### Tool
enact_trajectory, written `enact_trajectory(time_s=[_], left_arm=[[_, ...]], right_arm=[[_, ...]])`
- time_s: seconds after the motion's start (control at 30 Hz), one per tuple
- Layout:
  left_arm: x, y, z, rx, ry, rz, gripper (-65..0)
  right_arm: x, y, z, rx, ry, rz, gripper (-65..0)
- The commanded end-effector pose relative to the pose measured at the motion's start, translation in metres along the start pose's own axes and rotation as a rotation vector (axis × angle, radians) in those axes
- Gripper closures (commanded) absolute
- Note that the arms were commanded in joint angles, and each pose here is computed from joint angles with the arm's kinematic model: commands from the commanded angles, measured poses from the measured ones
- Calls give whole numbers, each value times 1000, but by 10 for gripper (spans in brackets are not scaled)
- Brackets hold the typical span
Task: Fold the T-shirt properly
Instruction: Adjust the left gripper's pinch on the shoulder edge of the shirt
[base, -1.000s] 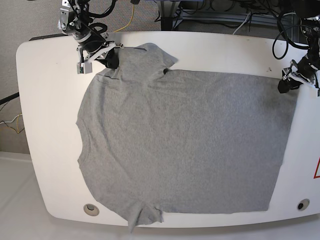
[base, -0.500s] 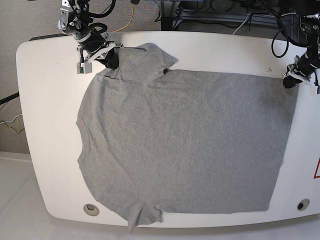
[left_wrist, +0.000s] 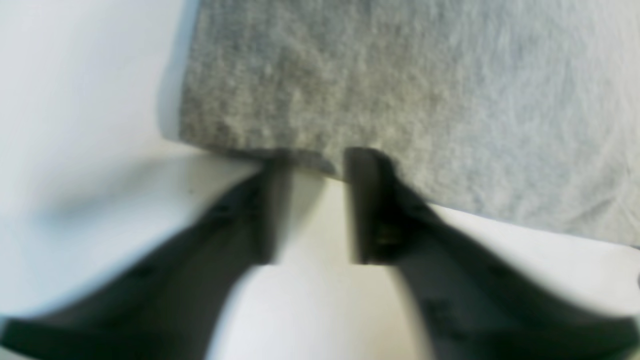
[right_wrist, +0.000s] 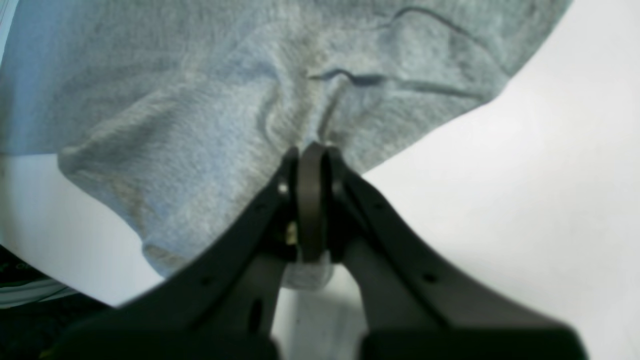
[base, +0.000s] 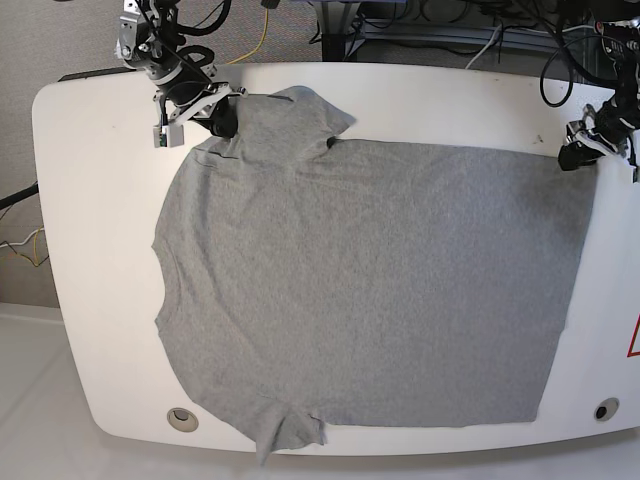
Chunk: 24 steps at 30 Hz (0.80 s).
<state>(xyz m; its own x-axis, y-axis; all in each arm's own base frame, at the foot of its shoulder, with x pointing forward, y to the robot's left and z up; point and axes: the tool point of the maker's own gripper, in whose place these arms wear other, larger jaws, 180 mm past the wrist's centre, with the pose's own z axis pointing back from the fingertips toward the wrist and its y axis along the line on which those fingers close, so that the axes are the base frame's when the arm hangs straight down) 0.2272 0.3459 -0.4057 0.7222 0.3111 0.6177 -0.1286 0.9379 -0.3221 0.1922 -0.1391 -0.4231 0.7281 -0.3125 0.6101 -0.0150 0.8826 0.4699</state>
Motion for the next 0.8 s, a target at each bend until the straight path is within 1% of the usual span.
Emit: enact_trajectory(time_s=[0.0, 0.03, 0.1, 0.17, 0.23, 0.43, 0.5, 0.57, 0.77], left_arm=[[15, 0, 8, -2, -32, -36, -247], [16, 0, 10, -1, -35, -37, -226], [16, 2, 12, 6, -39, -37, -212], [19, 4, 14, 13, -47, -37, -204], [31, 19, 19, 59, -92, -16, -203], [42, 39, 30, 111, -135, 15, -186], [43, 43, 31, 117, -138, 30, -185], [39, 52, 31, 122, -136, 82, -178], [34, 60, 30, 130, -129, 119, -162]], right_arm=[[3, -3, 5, -2, -8, 10, 0], [3, -3, 5, -4, -9, 9, 0], [4, -4, 6, -7, -10, 10, 0], [4, -4, 6, -7, -11, 11, 0], [5, 0, 4, 3, -13, 16, 0], [4, 2, 3, 8, -10, 17, 0], [4, 1, 3, 8, -8, 17, 0], [3, 0, 3, 4, -7, 13, 0], [4, 0, 4, 5, -8, 15, 0]])
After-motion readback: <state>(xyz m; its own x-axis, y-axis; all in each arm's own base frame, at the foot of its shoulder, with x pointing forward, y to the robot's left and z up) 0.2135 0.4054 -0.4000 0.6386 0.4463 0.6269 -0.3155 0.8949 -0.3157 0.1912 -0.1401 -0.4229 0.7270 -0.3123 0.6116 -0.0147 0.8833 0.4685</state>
